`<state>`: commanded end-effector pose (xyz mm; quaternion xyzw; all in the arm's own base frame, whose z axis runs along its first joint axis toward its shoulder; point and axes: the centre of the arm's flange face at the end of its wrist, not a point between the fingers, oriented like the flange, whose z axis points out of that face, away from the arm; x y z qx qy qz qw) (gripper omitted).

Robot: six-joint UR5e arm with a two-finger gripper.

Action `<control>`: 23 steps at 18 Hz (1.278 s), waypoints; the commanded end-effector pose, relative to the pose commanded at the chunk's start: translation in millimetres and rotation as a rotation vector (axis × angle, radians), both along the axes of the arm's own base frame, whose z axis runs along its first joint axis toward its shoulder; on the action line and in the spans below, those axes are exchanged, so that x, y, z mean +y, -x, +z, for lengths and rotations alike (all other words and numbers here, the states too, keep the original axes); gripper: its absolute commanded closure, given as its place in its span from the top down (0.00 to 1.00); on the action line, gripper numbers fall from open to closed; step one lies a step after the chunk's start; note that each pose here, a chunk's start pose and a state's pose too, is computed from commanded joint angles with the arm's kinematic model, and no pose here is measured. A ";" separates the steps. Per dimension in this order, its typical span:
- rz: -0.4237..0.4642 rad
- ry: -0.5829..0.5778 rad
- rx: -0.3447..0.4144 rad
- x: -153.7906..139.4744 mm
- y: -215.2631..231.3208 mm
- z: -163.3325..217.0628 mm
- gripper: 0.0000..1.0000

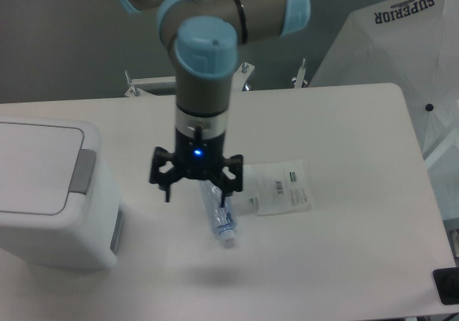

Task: Open the trash can
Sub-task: 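Move the gripper across the table toward the white trash can lid, then lower the gripper onto the trash can lid and push it open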

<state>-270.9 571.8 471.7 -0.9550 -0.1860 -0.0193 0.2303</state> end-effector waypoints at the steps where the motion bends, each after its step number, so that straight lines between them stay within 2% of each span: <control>1: 0.009 -0.019 -0.005 0.1 -4.7 9.8 1.00; 5: -0.017 -0.075 -0.022 -5.7 -33.8 37.6 1.00; 8: -0.027 -0.068 -0.029 -6.4 -42.4 39.4 1.00; 16: -0.062 -0.045 -0.044 6.4 -60.7 24.5 1.00; 23: -0.061 -0.018 -0.057 5.6 -62.8 9.0 1.00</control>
